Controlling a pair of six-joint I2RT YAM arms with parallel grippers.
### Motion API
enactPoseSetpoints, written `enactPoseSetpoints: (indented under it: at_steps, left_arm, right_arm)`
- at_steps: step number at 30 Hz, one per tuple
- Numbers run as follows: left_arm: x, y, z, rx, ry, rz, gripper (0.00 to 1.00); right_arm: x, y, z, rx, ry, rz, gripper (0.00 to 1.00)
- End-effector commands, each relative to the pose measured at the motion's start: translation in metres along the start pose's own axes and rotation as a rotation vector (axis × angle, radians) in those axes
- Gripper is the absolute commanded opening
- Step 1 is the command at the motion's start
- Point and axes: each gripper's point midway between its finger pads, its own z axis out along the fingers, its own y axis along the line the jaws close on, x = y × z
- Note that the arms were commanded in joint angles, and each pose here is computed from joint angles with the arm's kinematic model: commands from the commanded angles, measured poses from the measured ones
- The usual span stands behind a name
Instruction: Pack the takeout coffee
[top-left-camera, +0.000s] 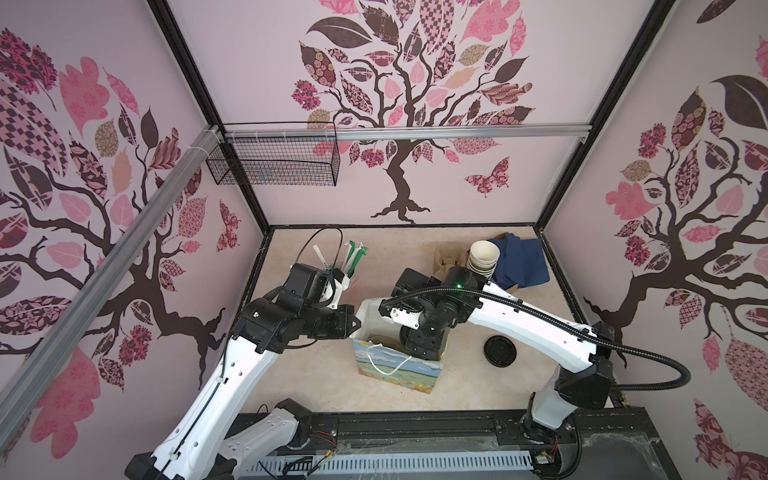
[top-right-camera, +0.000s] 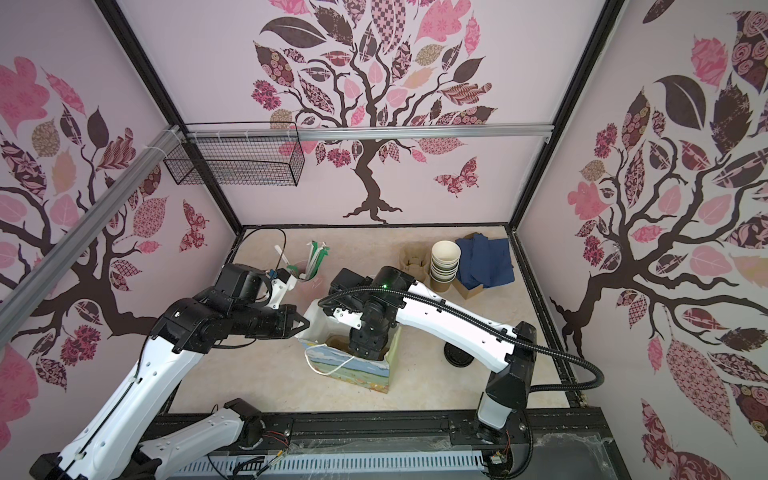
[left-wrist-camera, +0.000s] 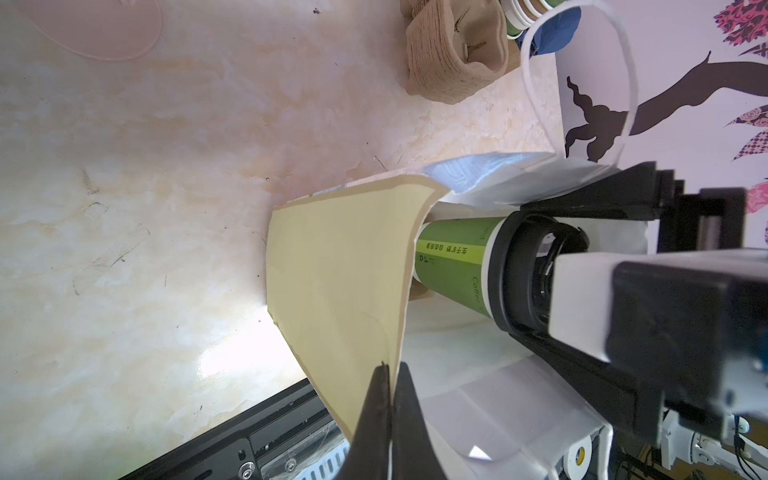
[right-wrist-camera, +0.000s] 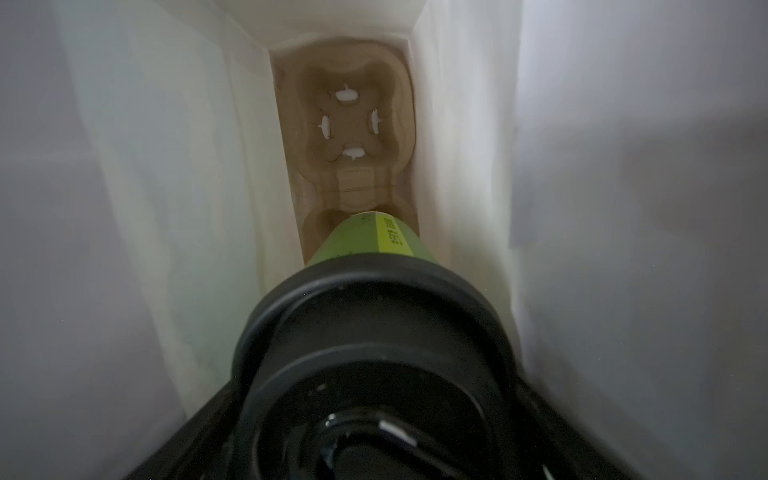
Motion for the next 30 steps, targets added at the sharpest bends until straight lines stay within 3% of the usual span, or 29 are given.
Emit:
enactPoseSetpoints:
  at_steps: [1,19,30]
  left_arm:
    - [0.001,0.004,0.006,-0.01,0.004,-0.006,0.0]
    - [0.005,0.007,0.004,-0.024,0.015,-0.002,0.0]
    - [0.004,0.006,0.005,-0.025,0.016,0.001,0.0]
  right_arm:
    - [-0.003,0.003,0.005,-0.017,0.001,-0.027,0.79]
    - [0.019,0.007,0.048,-0.044,0.155,-0.02,0.81]
    - [0.015,0.012,0.063,-0.072,0.16,-0.004,0.81]
